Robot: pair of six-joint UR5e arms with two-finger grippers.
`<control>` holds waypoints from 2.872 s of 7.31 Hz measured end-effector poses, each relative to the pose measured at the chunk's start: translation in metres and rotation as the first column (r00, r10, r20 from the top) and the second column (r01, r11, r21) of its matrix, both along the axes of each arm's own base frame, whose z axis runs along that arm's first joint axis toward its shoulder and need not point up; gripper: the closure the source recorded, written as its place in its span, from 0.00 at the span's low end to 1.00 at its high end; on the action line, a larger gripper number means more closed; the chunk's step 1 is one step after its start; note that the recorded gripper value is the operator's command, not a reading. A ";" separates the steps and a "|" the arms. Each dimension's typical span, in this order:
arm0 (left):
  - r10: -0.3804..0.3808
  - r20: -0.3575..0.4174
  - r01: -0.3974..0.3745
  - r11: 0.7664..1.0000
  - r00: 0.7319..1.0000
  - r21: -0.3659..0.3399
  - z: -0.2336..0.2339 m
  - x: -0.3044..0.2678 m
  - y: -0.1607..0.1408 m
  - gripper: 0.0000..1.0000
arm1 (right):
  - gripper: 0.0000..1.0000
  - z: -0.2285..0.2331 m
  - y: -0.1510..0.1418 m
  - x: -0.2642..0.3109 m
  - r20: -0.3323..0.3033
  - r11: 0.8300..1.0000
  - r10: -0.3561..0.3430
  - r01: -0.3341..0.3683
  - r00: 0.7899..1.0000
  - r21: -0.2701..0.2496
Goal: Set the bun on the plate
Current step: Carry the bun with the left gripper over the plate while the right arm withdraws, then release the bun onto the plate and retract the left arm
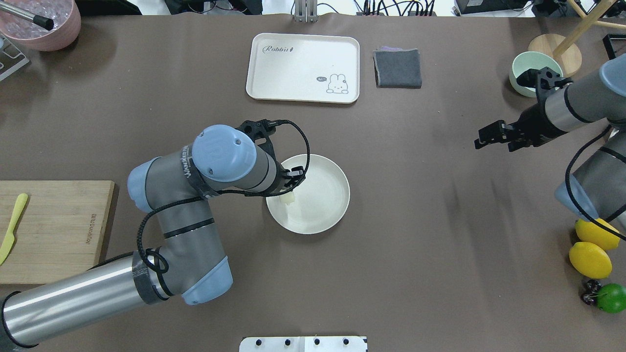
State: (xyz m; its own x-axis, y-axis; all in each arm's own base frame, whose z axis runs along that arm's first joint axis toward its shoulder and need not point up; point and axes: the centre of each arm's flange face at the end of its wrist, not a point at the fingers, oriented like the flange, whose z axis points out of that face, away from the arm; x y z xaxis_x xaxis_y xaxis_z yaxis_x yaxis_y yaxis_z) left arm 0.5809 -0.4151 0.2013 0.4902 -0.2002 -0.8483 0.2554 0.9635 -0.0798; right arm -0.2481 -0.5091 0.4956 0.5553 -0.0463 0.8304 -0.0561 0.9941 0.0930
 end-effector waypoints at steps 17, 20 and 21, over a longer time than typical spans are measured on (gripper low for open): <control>0.070 0.169 -0.092 0.988 0.983 0.124 0.020 -0.095 -0.044 0.02 | 0.01 0.064 0.008 0.111 -0.083 0.995 -0.029 0.036 0.996 0.090; 0.232 0.288 -0.294 0.936 0.929 0.194 0.157 -0.294 -0.086 0.02 | 0.01 0.096 0.000 0.196 -0.187 0.984 -0.099 0.125 0.977 0.130; 0.276 0.327 -0.358 0.907 0.904 0.224 0.208 -0.369 -0.100 0.02 | 0.01 0.104 0.000 0.217 -0.208 0.980 -0.120 0.150 0.971 0.134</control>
